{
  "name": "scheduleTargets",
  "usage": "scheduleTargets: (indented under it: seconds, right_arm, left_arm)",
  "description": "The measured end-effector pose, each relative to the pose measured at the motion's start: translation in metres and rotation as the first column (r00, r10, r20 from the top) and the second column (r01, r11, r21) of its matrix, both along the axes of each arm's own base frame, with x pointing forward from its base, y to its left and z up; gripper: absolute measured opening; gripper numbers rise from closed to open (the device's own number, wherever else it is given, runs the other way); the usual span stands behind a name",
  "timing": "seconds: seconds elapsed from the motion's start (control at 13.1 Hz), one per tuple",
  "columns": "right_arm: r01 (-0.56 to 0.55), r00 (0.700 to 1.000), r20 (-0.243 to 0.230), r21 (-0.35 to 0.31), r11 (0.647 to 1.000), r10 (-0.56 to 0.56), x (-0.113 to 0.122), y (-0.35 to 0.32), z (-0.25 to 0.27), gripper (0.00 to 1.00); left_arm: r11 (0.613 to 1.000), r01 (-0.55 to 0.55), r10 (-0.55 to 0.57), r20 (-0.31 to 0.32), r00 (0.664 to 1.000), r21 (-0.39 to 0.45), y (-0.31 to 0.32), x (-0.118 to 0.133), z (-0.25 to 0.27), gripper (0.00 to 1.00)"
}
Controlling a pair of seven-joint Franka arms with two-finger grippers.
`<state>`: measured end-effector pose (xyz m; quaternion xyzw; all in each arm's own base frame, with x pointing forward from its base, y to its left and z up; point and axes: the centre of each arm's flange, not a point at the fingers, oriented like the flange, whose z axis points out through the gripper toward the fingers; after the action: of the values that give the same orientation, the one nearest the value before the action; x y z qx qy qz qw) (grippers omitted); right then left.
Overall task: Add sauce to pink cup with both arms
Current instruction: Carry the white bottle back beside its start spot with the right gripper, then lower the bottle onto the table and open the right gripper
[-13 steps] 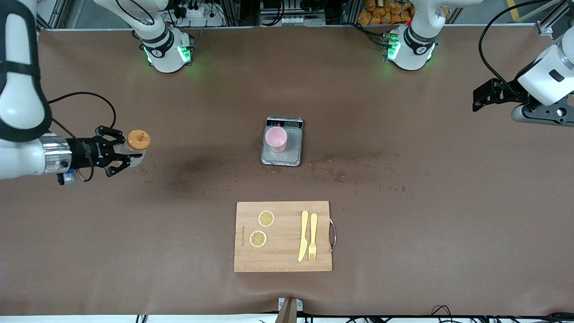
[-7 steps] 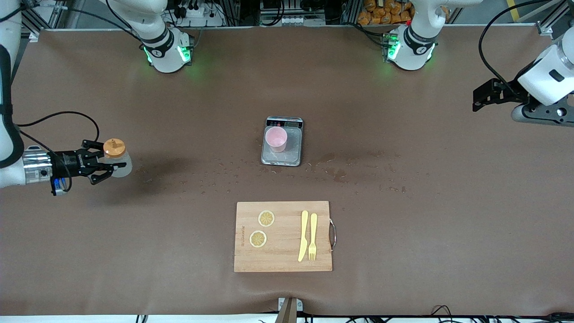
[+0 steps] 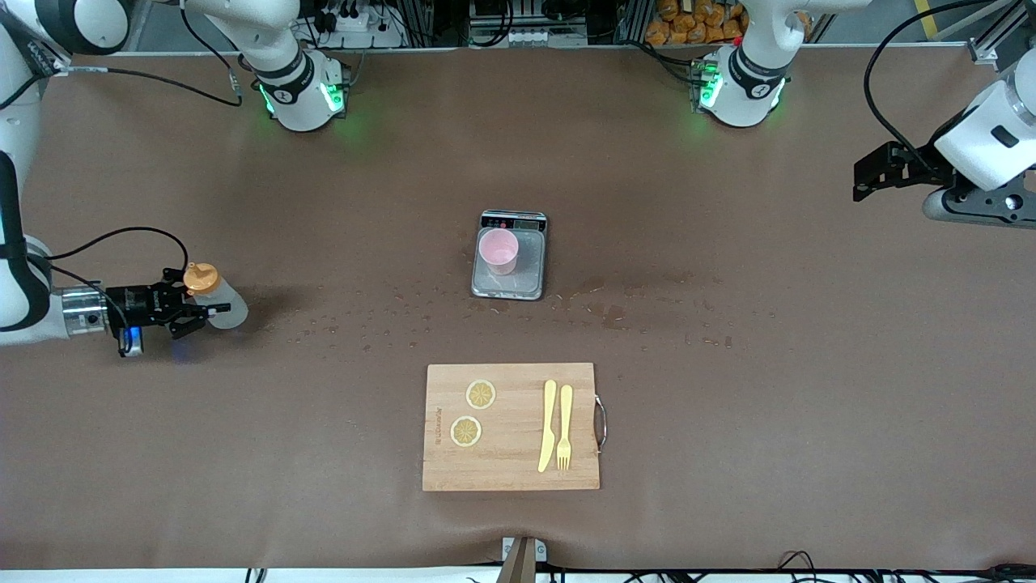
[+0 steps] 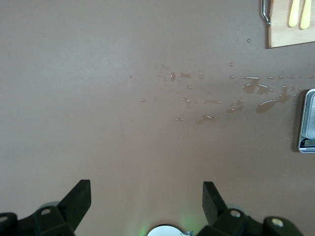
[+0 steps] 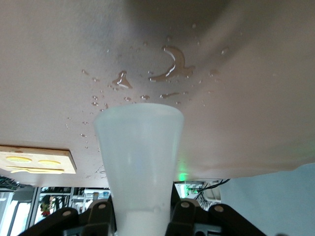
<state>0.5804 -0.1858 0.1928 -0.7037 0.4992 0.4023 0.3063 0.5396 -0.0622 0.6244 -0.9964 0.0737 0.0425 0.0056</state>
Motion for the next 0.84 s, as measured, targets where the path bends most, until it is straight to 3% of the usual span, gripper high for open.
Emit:
scheduleTargets:
  seconds: [0.15, 0.61, 0.69, 0.84]
  right_arm:
    - [0.03, 1.0, -0.002, 0.04, 0.999, -0.03, -0.008, -0.011, -0.022, 0.37]
    - [0.078, 0.997, 0.0, 0.074, 0.994, -0.078, -0.022, -0.032, -0.061, 0.37]
    - [0.078, 0.997, -0.001, 0.075, 0.994, -0.078, -0.022, -0.032, -0.061, 0.42]
    - [0.079, 0.997, 0.006, 0.07, 0.994, -0.08, -0.02, -0.031, -0.061, 0.61]
  left_arm:
    - [1.0, 0.0, 0.0, 0.0, 1.0, 0.0, 0.0, 0.0, 0.0, 1.0]
    - [1.0, 0.0, 0.0, 0.0, 1.0, 0.0, 0.0, 0.0, 0.0, 1.0]
    - [1.0, 0.0, 0.0, 0.0, 1.0, 0.0, 0.0, 0.0, 0.0, 1.0]
    - [1.0, 0.0, 0.0, 0.0, 1.0, 0.0, 0.0, 0.0, 0.0, 1.0]
